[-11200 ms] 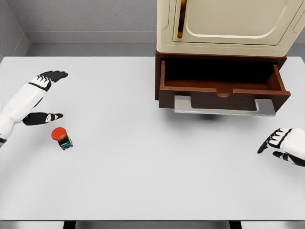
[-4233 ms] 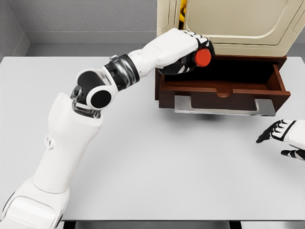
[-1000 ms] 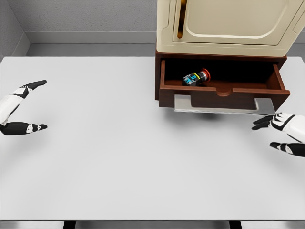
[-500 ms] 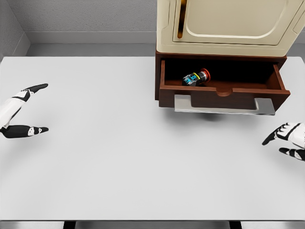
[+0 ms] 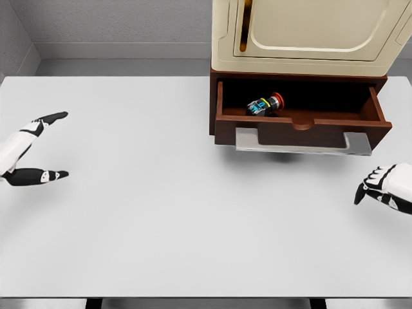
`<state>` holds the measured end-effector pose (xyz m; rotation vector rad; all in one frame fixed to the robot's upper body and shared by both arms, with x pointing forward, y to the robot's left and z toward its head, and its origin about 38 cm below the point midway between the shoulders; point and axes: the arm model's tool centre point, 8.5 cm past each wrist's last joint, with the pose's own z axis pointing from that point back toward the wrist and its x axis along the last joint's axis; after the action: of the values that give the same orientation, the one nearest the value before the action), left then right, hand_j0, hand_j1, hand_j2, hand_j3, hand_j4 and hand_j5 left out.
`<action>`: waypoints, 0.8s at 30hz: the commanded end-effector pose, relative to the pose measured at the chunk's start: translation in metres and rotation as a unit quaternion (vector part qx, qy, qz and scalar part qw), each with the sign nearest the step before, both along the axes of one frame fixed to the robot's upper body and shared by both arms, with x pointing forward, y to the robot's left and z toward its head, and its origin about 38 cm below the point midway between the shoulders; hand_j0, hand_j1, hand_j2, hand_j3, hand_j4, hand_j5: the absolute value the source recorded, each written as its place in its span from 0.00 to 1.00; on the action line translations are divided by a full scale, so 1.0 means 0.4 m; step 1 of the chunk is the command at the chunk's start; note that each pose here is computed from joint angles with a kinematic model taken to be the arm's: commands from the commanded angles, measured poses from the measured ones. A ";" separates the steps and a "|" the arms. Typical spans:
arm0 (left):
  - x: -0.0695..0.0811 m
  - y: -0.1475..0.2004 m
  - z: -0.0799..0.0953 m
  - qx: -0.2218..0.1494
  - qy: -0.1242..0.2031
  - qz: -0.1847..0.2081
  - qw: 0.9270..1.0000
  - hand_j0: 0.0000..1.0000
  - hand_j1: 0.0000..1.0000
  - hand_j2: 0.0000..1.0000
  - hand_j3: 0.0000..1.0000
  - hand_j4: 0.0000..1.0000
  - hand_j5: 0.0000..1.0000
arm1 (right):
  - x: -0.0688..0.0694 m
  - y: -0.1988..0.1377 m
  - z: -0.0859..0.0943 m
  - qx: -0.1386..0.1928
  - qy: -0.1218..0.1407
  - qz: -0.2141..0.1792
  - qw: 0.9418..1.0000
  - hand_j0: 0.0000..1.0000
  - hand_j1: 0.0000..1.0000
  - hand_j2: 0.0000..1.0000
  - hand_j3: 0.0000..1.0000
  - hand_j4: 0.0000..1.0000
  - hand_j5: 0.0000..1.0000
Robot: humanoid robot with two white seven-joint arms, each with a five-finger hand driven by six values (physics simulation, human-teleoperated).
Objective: Put the switch into the drawer with left arm, and close the drawer with right arm
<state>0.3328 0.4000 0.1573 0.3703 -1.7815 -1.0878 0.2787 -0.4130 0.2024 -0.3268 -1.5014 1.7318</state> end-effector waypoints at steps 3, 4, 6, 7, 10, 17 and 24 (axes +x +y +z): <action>-0.001 -0.004 -0.003 -0.009 -0.001 0.001 1.000 1.00 1.00 1.00 1.00 1.00 1.00 | 0.002 0.001 0.006 0.020 0.004 -0.009 1.000 0.40 0.40 0.40 0.40 0.40 0.40; -0.001 -0.004 -0.003 -0.009 -0.001 0.001 1.000 1.00 1.00 1.00 1.00 1.00 1.00 | 0.003 0.001 0.007 0.027 0.006 -0.013 1.000 0.40 0.40 0.40 0.40 0.40 0.40; -0.001 -0.004 -0.003 -0.009 -0.001 0.001 1.000 1.00 1.00 1.00 1.00 1.00 1.00 | 0.011 0.006 0.011 0.041 -0.007 -0.017 0.999 0.40 0.40 0.40 0.40 0.40 0.40; -0.001 -0.004 -0.003 -0.009 -0.001 0.001 1.000 1.00 1.00 1.00 1.00 1.00 1.00 | 0.014 0.014 0.010 0.054 -0.015 -0.019 0.998 0.40 0.40 0.40 0.40 0.40 0.40; -0.001 -0.004 -0.005 -0.010 0.000 0.001 1.000 1.00 1.00 1.00 1.00 1.00 1.00 | 0.022 0.019 0.018 0.063 -0.026 -0.020 0.998 0.40 0.40 0.40 0.40 0.40 0.40; -0.001 -0.002 -0.006 -0.011 0.001 0.002 1.000 1.00 1.00 1.00 1.00 1.00 1.00 | 0.023 0.025 0.010 0.072 -0.032 -0.023 0.997 0.40 0.40 0.40 0.40 0.40 0.40; -0.001 -0.001 -0.008 -0.011 0.002 0.003 1.000 1.00 1.00 1.00 1.00 1.00 1.00 | 0.033 0.038 0.013 0.079 -0.051 -0.020 0.995 0.40 0.40 0.40 0.40 0.40 0.40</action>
<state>0.3323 0.3990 0.1538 0.3635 -1.7827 -1.0719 0.2924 -0.3989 0.2093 -0.3682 -1.6761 1.5824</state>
